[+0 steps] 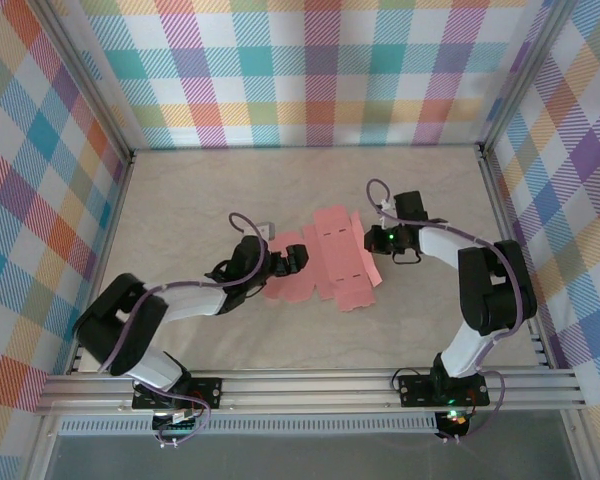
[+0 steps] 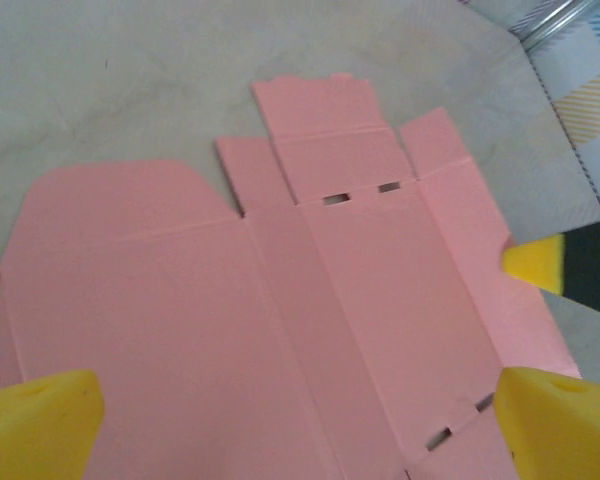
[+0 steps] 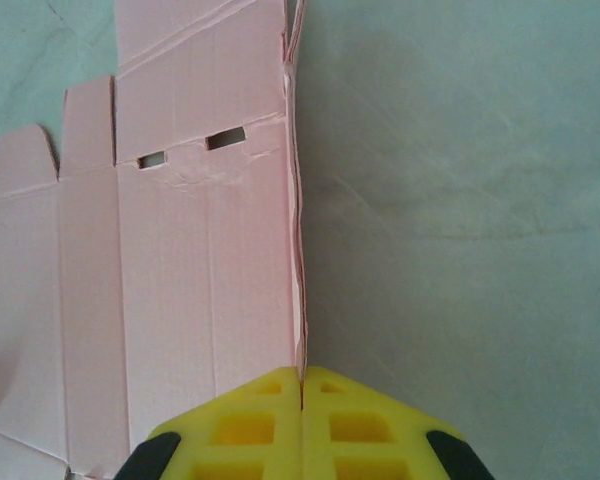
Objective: Fold the paper box
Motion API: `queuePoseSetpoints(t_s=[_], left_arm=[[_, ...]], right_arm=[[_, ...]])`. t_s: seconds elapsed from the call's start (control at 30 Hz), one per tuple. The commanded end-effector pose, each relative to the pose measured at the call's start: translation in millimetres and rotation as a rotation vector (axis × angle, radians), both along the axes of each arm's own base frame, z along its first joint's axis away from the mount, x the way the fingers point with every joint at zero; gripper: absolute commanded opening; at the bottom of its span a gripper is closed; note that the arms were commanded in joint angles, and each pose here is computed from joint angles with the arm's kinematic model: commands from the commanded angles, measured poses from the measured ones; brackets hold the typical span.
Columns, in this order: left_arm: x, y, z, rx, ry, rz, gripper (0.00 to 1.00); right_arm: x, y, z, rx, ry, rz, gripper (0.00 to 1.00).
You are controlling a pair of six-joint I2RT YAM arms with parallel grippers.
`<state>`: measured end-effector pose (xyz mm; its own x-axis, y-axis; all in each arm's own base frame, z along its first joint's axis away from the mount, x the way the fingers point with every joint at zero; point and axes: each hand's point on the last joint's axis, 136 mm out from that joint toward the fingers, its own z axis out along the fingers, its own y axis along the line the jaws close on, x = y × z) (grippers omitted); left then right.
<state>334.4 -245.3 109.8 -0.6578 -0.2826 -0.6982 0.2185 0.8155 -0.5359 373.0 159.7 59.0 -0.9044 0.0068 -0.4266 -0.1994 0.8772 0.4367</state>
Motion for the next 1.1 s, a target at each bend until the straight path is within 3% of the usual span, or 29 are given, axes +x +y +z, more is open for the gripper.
queuePoseSetpoints(t_s=[0.0, 0.1, 0.27, 0.87, 1.07], left_arm=[[1.5, 17.0, 22.7, 0.096, -0.052, -0.014, 1.00], [2.0, 41.1, 26.5, 0.109, -0.057, 0.031, 1.00], [-0.1, 65.0, 23.0, 0.100, -0.053, 0.086, 1.00], [1.3, 70.0, 12.4, 0.068, -0.016, 0.115, 1.00], [2.0, 70.3, 13.5, 0.066, -0.016, 0.117, 1.00]], right_arm=[[3.5, -9.5, 5.5, -0.189, -0.032, 0.021, 0.00], [9.0, -14.0, 7.3, -0.323, -0.071, 0.048, 0.00], [11.4, -14.3, 7.9, -0.411, -0.094, 0.084, 0.00], [28.0, -15.0, 7.8, -1.108, -0.304, 0.186, 0.00], [33.6, -7.4, 3.2, -1.226, -0.324, 0.184, 0.00]])
